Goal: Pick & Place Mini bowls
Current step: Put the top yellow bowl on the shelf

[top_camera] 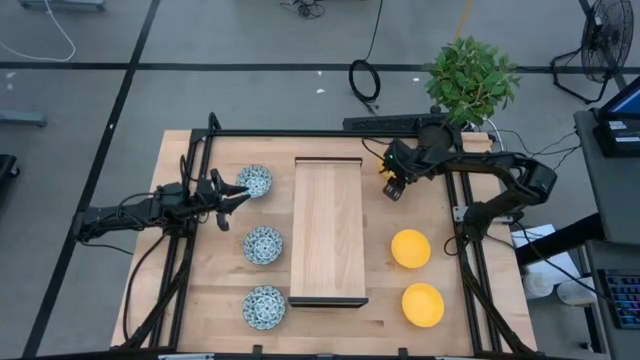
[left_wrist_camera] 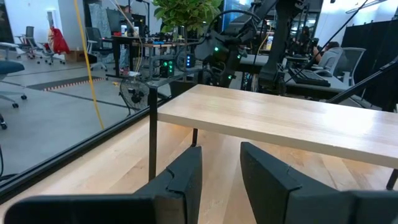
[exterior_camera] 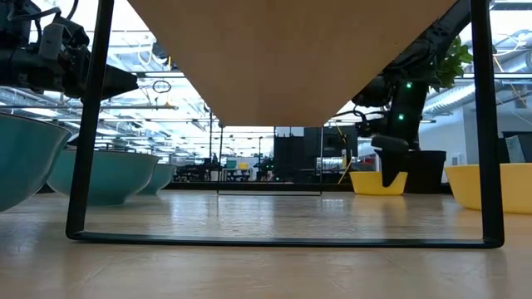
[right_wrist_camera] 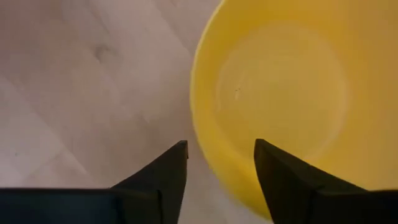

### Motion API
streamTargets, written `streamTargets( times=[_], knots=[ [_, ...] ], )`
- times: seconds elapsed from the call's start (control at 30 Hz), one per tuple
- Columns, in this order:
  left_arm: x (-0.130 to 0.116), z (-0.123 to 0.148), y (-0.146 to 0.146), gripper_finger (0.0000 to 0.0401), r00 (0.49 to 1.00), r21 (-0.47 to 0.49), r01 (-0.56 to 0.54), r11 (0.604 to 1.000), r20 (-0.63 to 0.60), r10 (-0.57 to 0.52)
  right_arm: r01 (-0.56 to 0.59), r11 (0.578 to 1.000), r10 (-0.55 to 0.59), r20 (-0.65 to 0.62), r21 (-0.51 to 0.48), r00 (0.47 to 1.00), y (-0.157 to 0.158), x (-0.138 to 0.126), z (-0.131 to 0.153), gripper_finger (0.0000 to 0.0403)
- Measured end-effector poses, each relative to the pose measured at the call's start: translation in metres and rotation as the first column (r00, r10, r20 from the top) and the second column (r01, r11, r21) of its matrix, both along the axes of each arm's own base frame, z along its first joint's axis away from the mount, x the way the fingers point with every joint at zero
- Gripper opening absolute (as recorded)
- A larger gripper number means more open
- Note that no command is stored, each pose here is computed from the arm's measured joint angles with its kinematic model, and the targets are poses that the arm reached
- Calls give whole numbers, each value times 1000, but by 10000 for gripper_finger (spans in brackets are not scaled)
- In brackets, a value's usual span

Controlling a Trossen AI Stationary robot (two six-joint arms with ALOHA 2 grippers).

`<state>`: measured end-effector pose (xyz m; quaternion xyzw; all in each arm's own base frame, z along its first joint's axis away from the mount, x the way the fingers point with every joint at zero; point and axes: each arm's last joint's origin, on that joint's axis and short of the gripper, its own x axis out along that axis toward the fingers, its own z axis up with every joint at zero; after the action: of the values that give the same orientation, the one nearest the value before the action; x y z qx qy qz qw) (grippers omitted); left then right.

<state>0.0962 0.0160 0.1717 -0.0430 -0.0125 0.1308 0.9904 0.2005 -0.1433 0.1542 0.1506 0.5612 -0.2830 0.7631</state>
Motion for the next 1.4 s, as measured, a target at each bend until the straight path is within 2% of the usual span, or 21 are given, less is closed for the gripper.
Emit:
streamTargets(
  times=[0.33,0.53,0.73,0.93,1.1,1.2,1.3,1.4],
  knots=[
    [0,0,0,113,1000,0,0,1000,0,0,5,1000,-5,-9,9,1000,2,-2,-3,73],
    [0,0,0,113,1000,0,0,1000,0,0,46,999,-46,5,16,999,2,-2,-2,11],
    [0,0,0,113,1000,0,0,1000,0,0,55,998,-54,49,-13,997,3,-3,7,4],
    [0,0,0,113,1000,0,0,1000,0,0,77,993,-57,203,-90,978,7,-4,34,2],
    [0,0,0,113,1000,0,0,1000,-1,0,83,984,-17,375,-160,927,21,-5,66,1],
    [0,0,0,113,1000,0,0,1000,0,0,49,973,66,476,-224,877,34,-5,87,1],
    [0,0,0,113,1000,0,0,1000,-1,0,-12,949,198,567,-314,799,52,-4,109,1],
    [0,0,0,113,1000,0,0,1000,-1,0,-76,902,354,629,-424,692,73,-2,129,1]
  ],
)
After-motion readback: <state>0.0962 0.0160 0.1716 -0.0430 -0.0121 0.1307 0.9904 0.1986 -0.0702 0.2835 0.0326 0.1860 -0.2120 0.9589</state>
